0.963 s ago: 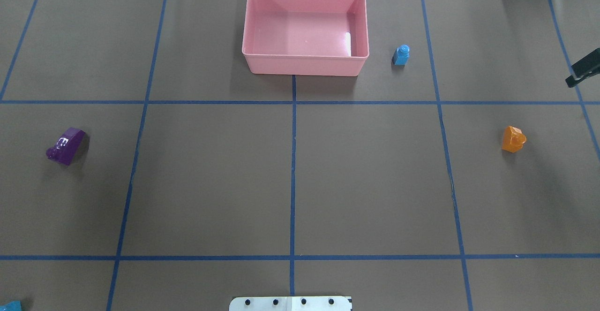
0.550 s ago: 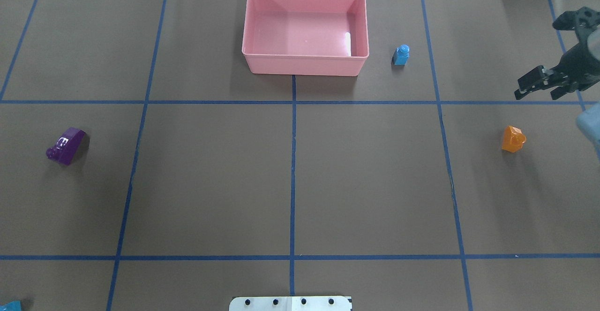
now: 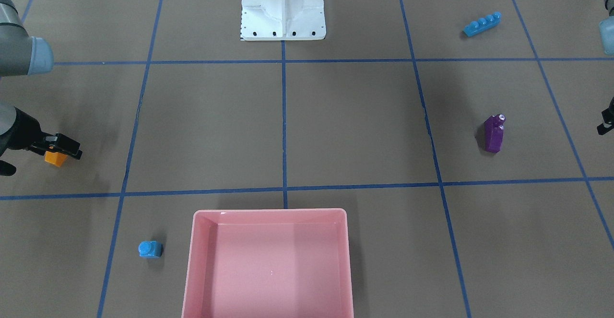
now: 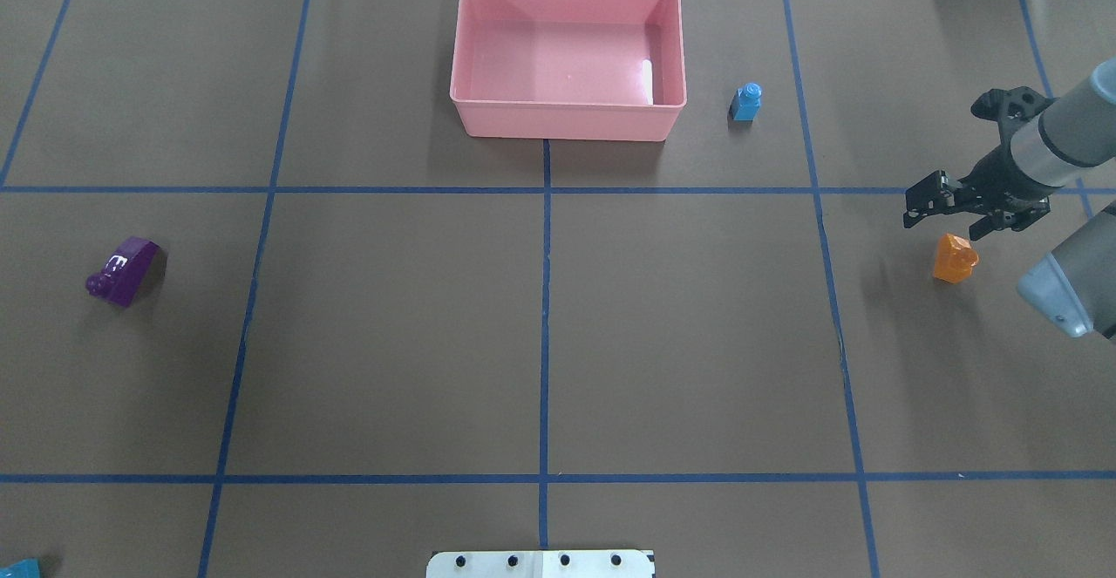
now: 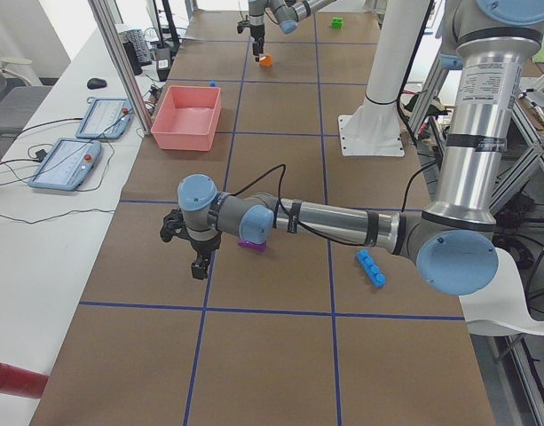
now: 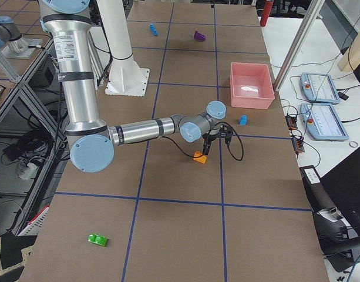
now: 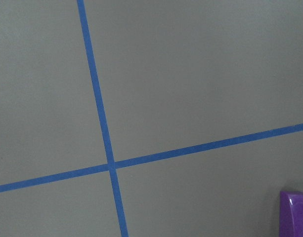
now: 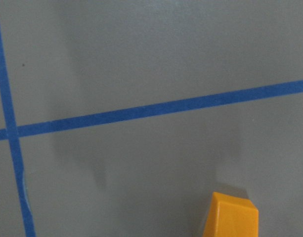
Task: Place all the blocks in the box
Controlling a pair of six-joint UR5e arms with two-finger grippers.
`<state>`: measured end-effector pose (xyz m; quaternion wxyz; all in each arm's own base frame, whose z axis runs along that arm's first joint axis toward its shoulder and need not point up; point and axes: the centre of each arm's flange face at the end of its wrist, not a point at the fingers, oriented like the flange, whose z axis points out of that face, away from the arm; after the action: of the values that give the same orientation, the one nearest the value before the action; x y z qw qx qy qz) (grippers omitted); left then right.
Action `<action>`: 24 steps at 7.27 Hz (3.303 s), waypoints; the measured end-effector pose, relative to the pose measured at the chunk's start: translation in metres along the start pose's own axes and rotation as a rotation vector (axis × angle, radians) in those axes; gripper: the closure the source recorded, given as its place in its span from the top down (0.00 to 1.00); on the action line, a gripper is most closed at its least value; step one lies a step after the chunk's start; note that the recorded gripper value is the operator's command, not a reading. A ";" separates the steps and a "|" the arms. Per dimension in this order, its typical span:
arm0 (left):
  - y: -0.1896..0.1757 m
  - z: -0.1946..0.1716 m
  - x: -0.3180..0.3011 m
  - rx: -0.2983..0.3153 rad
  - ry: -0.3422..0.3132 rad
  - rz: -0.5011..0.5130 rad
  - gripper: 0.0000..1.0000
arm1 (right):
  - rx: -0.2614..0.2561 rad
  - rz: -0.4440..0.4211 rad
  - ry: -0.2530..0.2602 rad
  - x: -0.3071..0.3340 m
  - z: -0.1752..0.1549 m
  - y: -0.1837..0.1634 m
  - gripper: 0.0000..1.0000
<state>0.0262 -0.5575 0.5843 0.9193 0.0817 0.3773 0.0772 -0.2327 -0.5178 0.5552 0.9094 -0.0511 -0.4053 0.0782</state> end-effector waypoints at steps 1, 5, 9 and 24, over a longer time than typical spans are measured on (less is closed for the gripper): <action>0.000 0.000 0.000 0.001 0.001 -0.005 1.00 | -0.010 0.007 0.007 0.009 0.003 0.003 1.00; -0.002 -0.003 0.004 0.007 0.006 -0.012 1.00 | -0.007 0.027 0.065 0.028 0.020 0.007 0.19; -0.006 -0.007 0.009 0.015 0.010 -0.046 1.00 | 0.011 0.029 0.065 0.007 0.019 0.010 0.00; 0.044 0.141 0.170 -0.056 0.049 -0.018 0.43 | 0.313 -0.206 -0.050 -0.446 -0.145 -0.152 0.00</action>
<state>0.2423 -0.4931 0.5766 0.9123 0.0504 0.3982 0.0814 -0.4037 -0.7534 0.1568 0.8991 0.1349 -0.4136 0.0483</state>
